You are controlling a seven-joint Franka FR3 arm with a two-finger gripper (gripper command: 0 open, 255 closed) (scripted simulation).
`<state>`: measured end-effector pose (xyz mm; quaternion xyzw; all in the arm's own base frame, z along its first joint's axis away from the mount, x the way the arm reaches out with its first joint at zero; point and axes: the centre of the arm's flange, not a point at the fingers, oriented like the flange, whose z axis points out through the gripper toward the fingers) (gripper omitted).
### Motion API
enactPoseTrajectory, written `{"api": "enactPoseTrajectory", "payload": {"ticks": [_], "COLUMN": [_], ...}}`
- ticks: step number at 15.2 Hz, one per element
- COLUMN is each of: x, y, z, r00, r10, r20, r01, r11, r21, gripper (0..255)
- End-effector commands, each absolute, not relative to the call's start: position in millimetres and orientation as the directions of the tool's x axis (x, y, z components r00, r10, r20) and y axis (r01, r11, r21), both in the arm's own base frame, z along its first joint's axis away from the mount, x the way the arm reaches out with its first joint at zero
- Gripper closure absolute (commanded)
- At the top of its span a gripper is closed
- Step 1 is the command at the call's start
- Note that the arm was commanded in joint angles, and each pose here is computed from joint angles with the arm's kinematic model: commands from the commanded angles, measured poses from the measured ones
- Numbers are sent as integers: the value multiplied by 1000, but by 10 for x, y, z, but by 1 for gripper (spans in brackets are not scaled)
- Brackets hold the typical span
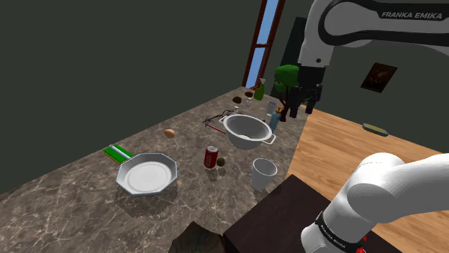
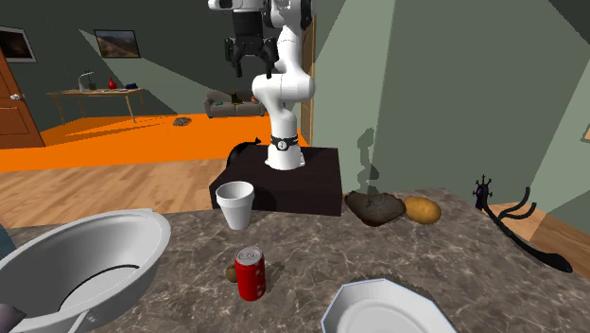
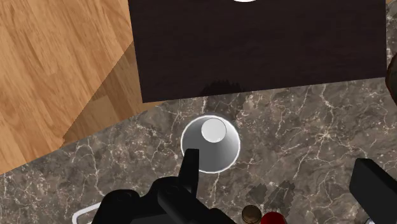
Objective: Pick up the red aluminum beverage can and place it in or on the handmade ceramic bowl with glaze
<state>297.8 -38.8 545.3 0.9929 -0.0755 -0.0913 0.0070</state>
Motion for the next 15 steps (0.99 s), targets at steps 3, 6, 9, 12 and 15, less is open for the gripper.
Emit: {"api": "enactPoseTrajectory", "payload": {"ticks": [3,6,9,12,15], "x": [3151,3411,3672,3934,4197], "y": [-366,-330,-290,-248,-203], "z": [5260,4972,4685,4400,4117], "r00": [974,976,978,981,983], "r10": [-144,-133,-123,-112,-101], "r20": [-177,-171,-166,-161,-156], "r01": [-142,-131,-120,-109,-99], "r11": [-990,-991,-992,-994,-995], "r21": [27,26,25,24,23], "gripper": [0,0,0,0,0]}}
